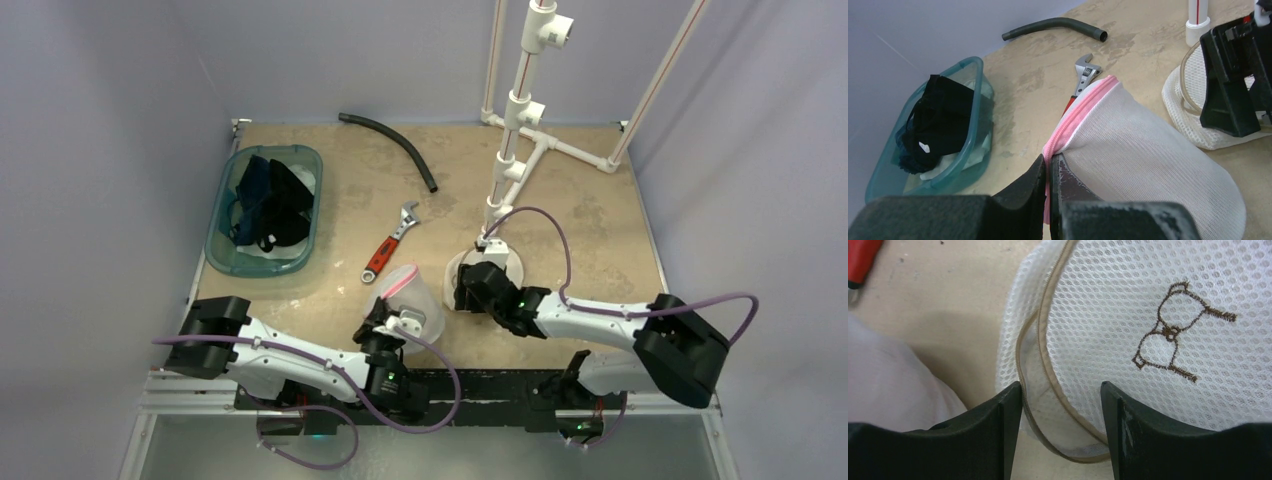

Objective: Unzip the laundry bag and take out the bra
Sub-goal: Place the laundry bag at the center of the board.

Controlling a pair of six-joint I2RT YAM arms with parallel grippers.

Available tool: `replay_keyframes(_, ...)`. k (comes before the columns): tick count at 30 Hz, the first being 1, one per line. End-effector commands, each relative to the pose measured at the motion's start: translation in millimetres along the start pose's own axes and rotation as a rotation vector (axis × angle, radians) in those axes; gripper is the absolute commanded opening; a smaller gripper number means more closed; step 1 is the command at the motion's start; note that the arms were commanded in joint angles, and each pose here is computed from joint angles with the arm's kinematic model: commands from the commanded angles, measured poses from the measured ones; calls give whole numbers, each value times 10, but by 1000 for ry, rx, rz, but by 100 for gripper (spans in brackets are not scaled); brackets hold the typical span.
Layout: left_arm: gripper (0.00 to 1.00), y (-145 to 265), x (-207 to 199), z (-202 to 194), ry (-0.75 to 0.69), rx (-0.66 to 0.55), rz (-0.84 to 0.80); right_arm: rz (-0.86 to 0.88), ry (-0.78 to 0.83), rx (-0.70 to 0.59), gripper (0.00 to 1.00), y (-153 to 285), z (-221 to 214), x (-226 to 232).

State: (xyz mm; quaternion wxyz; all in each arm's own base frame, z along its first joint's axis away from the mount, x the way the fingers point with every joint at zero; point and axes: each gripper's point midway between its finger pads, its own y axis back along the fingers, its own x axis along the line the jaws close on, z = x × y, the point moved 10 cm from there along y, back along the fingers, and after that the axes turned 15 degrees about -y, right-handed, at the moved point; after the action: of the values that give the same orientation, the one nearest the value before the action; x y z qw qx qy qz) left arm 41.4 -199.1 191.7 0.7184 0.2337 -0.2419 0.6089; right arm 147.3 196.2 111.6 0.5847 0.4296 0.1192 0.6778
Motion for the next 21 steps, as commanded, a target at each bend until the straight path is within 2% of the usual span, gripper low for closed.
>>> replay_keyframes(1, 0, -23, 45, 172, 96, -134, 27, -58, -70, -40, 62, -101, 59, -11)
replay_keyframes(5, 0, -24, 42, 248, 104, -154, 33, -99, -172, -21, 62, -183, 135, -233)
replay_keyframes(13, 0, -31, -91, 307, 57, -176, 39, -111, -377, -109, 68, -16, 383, -532)
replay_keyframes(17, 0, -52, -198, 328, 47, -183, 45, 2, -322, -164, 72, 225, 591, -392)
replay_keyframes(21, 0, -72, -407, 501, -35, -187, 63, 143, -306, -193, 75, 580, 819, -193)
